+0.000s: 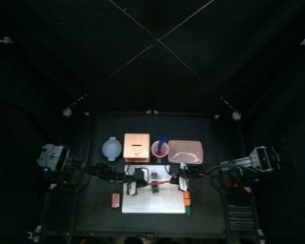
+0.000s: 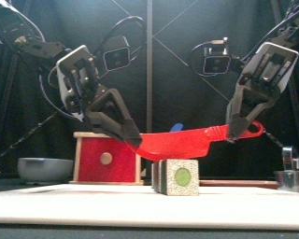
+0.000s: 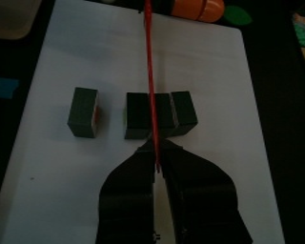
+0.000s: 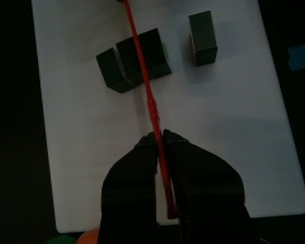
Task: Place sushi on board then cut the sushi with the knife then place the pieces on the plate
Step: Cut the sushi into 4 pieces
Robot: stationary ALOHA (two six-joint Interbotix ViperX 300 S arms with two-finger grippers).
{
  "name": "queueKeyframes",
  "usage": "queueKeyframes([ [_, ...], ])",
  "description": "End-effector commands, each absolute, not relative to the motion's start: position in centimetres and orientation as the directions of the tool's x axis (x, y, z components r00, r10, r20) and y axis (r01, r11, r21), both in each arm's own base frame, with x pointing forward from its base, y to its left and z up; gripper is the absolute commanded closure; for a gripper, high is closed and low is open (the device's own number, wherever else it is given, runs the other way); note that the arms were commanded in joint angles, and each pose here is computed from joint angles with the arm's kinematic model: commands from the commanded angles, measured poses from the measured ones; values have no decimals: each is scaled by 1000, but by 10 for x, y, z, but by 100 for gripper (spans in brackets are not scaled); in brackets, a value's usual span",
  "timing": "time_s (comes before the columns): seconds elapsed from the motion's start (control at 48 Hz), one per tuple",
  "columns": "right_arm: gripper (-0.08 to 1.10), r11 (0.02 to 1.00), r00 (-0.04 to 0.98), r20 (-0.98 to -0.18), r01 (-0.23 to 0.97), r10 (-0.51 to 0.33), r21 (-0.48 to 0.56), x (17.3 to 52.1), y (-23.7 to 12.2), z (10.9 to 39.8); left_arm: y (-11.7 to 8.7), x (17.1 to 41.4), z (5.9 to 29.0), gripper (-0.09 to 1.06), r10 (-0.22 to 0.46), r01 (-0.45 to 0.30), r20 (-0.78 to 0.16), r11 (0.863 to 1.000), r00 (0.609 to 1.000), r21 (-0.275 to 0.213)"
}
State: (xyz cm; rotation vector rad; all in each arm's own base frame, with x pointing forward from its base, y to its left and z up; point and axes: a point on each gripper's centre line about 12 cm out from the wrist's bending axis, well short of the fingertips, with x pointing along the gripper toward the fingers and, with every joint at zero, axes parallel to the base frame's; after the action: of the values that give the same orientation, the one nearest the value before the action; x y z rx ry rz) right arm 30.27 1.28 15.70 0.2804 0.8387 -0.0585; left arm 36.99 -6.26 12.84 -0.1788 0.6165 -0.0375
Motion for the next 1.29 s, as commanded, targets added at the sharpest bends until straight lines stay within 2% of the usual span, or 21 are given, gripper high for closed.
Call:
queueKeyframes([
  [0.021,70,958,689,-723,169,54,233,306,10,164,-73,371,134,55,-112,10,-557,983,823,-182],
  [0.438,70,958,669,-741,173,57,230,308,12,156,-72,371,125,55,-106,3,-576,984,811,-177],
  [0.917,70,955,611,-788,180,79,235,318,24,129,-70,371,111,55,-97,-8,-605,986,790,-168],
  [1.292,70,956,610,-787,168,91,240,323,30,128,-71,370,110,55,-102,-10,-628,985,772,-173],
])
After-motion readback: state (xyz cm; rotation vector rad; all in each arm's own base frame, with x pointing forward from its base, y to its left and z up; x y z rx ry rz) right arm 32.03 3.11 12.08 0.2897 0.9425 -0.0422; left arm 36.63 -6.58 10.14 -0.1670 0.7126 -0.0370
